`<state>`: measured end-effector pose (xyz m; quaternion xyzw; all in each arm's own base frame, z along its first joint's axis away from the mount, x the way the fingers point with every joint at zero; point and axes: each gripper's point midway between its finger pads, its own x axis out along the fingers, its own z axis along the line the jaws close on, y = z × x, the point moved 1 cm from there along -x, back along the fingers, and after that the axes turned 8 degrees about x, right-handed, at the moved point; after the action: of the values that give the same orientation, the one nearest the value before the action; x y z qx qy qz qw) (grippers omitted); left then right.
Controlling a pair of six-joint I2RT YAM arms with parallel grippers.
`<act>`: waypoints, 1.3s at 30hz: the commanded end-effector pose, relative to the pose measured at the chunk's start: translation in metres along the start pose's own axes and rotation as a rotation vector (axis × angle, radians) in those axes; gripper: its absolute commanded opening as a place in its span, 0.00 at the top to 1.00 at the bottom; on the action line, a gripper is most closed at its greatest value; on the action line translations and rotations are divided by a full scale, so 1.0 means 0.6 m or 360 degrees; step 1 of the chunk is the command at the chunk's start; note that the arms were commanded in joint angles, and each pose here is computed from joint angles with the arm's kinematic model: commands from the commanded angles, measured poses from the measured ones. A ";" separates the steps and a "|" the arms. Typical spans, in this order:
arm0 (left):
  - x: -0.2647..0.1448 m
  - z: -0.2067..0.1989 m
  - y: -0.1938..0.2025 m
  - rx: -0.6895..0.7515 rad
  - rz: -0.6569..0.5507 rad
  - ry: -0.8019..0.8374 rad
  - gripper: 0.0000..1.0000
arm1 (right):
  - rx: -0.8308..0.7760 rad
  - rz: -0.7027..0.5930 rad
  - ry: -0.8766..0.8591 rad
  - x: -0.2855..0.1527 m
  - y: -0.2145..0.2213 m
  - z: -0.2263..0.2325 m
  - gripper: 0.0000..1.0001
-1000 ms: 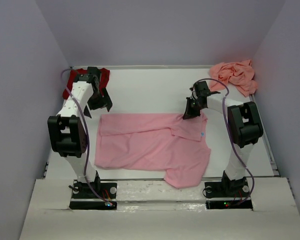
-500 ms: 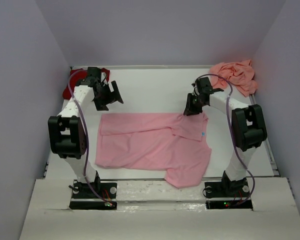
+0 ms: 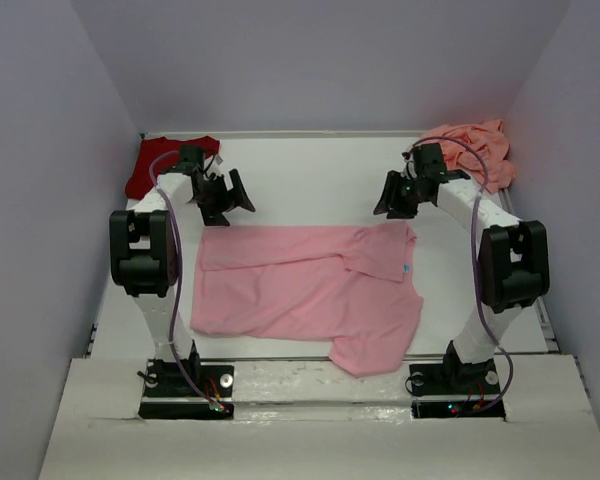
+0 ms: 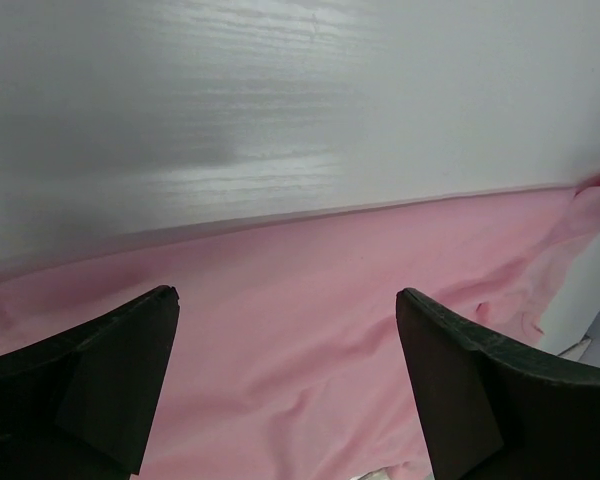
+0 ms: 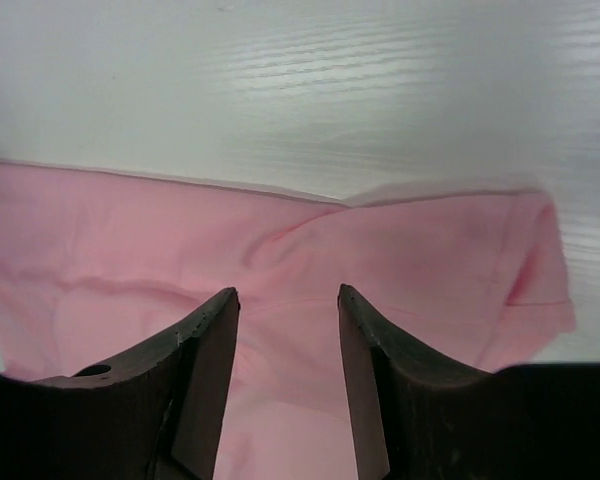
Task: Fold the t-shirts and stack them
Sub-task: Fold the tshirt
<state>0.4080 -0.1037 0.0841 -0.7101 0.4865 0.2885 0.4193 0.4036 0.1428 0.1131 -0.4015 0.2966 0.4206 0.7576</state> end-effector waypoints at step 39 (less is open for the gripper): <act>-0.018 0.057 0.002 -0.0075 0.0059 0.0083 0.21 | 0.0386 -0.0089 -0.0044 0.027 -0.022 -0.172 0.52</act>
<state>0.4017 -0.0724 0.0703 -0.7219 0.5000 0.2861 0.3834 0.3866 0.0599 0.0428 -0.2909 0.3593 0.3753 0.8034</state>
